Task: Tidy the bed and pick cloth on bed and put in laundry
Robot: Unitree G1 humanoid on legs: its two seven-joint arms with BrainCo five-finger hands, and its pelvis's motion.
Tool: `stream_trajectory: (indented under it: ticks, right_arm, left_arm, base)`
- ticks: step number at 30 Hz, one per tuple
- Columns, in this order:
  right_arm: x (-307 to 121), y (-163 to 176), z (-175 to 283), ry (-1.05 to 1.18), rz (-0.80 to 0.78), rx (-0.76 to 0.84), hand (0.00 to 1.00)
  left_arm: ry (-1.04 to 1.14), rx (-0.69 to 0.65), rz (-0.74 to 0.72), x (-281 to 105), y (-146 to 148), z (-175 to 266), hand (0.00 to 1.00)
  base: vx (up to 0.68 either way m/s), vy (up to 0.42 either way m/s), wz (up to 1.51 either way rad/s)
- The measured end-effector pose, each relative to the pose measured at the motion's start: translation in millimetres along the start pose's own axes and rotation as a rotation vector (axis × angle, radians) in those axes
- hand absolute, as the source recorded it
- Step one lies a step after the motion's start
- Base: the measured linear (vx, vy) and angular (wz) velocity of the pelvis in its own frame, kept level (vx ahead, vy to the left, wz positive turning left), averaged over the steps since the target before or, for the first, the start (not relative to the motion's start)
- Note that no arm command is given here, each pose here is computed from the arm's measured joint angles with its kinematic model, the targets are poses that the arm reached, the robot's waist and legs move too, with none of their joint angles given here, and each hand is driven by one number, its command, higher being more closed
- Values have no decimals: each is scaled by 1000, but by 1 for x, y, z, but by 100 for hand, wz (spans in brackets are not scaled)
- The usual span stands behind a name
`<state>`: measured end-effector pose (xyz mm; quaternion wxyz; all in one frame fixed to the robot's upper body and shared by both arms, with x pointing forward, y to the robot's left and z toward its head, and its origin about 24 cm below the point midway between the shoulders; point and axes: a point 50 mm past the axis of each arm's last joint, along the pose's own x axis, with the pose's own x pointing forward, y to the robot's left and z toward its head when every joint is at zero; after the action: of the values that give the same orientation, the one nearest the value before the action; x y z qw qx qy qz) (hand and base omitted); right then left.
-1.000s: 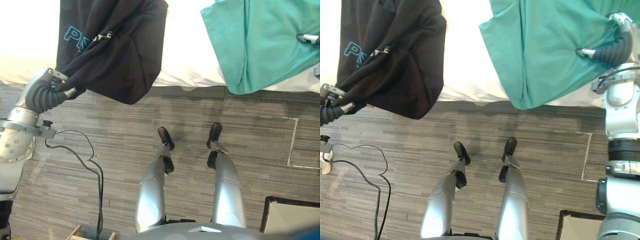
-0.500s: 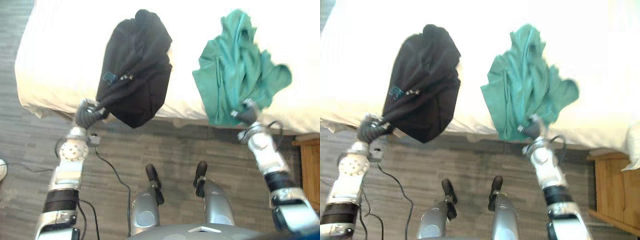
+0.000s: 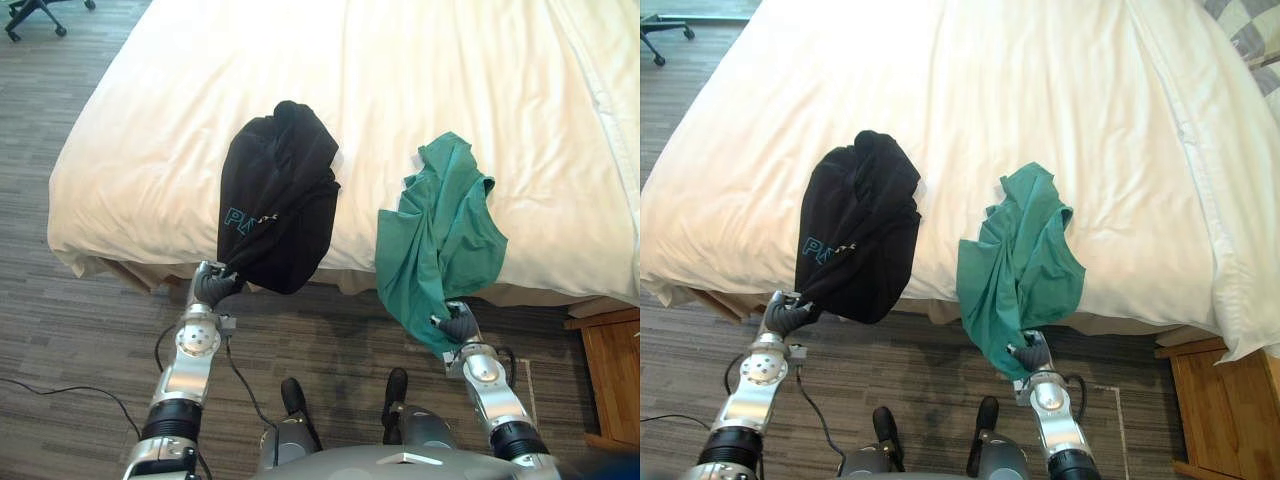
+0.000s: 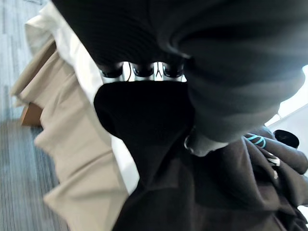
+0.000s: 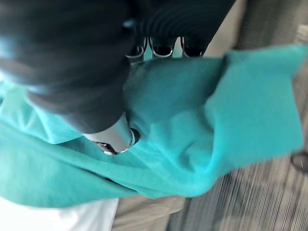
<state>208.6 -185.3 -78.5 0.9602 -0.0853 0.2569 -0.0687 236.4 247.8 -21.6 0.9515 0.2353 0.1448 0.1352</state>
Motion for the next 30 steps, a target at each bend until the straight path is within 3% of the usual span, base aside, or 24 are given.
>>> stream_trajectory:
  ticks: [6,12,16,18,20,22,24,27,30]
  right_arm:
    - [-27,9,-51,180,-8,156,100]
    - [-54,25,-85,322,-16,292,100]
    - [-59,33,-89,341,-19,345,100]
    - [-57,33,-83,294,-7,357,100]
    - [-53,38,-75,254,45,373,100]
    - [-50,38,-71,239,58,360,100]
    - [-49,36,-61,193,63,362,100]
    - [-41,28,-39,82,63,311,100]
    - [-35,22,-32,52,49,280,100]
  left_arm:
    - [313,-245,-120,-47,-68,-56,100]
    - [450,-433,-146,-77,-88,-75,100]
    - [253,-483,-92,-65,-67,-42,100]
    - [83,-525,-47,-49,-53,-6,100]
    - [-128,-650,-6,-27,-36,43,100]
    - [-198,-716,-13,-33,-36,53,100]
    - [-80,-743,-67,-60,-46,22,100]
    - [262,-716,-92,-97,-62,-48,100]
    - [326,-719,-126,-106,-75,-57,100]
  base:
    - [22,10,13]
    - [25,26,118]
    - [36,-117,155]
    - [-8,-108,66]
    - [-1,-102,84]
    - [45,-78,90]
    - [51,-31,126]
    - [26,13,150]
    - [95,75,169]
